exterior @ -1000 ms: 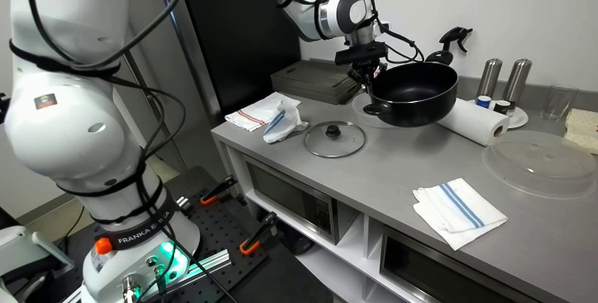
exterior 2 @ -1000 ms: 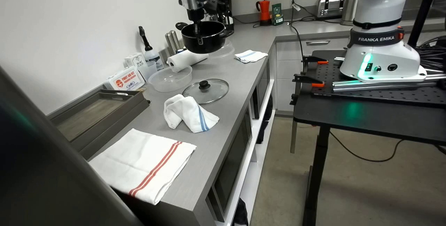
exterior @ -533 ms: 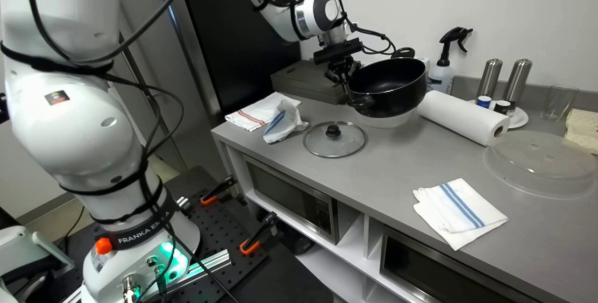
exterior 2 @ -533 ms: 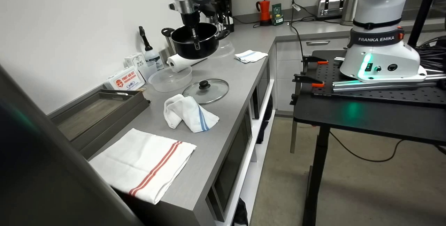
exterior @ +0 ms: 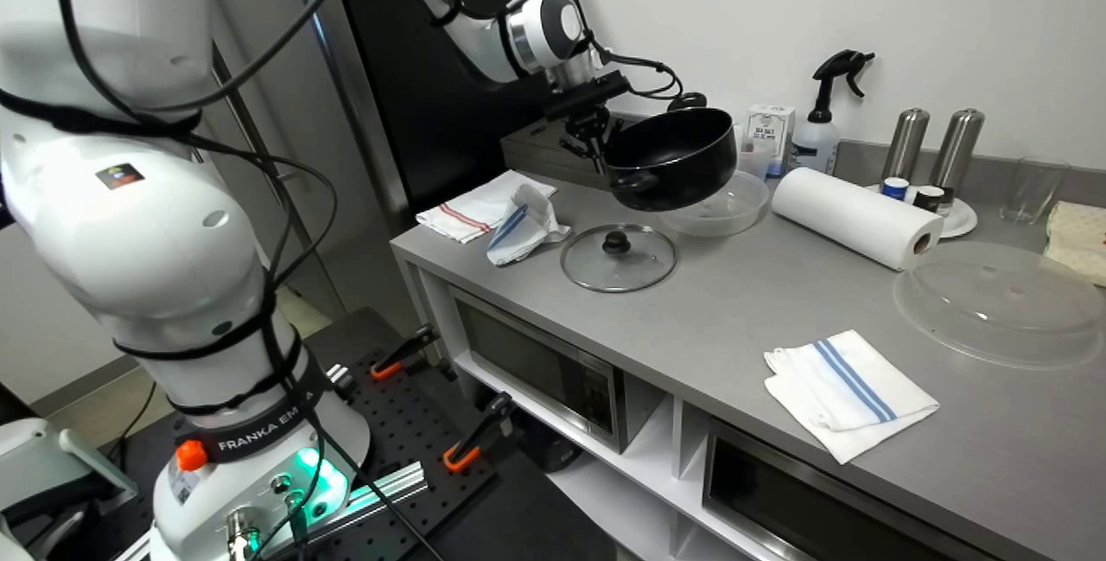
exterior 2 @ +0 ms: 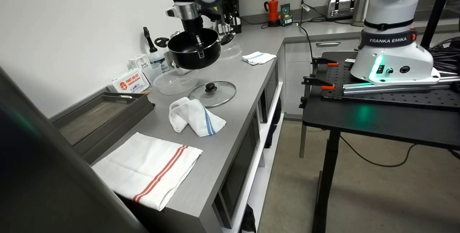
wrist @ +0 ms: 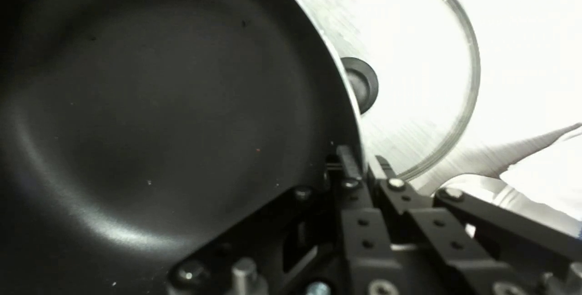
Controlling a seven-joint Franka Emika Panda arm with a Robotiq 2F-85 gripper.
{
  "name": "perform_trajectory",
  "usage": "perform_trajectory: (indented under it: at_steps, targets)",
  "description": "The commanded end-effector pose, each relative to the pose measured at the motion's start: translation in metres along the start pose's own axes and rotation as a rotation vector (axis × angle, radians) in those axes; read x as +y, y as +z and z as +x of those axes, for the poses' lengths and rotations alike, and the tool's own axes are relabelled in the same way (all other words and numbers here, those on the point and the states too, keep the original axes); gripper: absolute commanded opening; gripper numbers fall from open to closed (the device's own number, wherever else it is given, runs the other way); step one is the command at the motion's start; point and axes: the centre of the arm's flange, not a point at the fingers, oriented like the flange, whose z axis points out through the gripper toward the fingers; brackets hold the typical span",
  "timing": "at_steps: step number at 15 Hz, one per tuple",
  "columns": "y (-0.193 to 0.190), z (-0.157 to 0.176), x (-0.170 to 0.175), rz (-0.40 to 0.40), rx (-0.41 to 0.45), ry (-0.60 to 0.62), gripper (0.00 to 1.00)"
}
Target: Move the pot from right to left.
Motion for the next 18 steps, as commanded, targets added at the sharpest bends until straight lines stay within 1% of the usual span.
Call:
perform_trajectory:
  at_steps: [1,9,18]
  targets:
    - [-0.027,0.009,-0.026,-0.030,-0.005,-0.089,0.01]
    - [-0.040,0.037,-0.087,-0.013,-0.031,-0.234,0.01]
    - [-0.068,0.061,-0.153,-0.018,-0.004,-0.403,0.01]
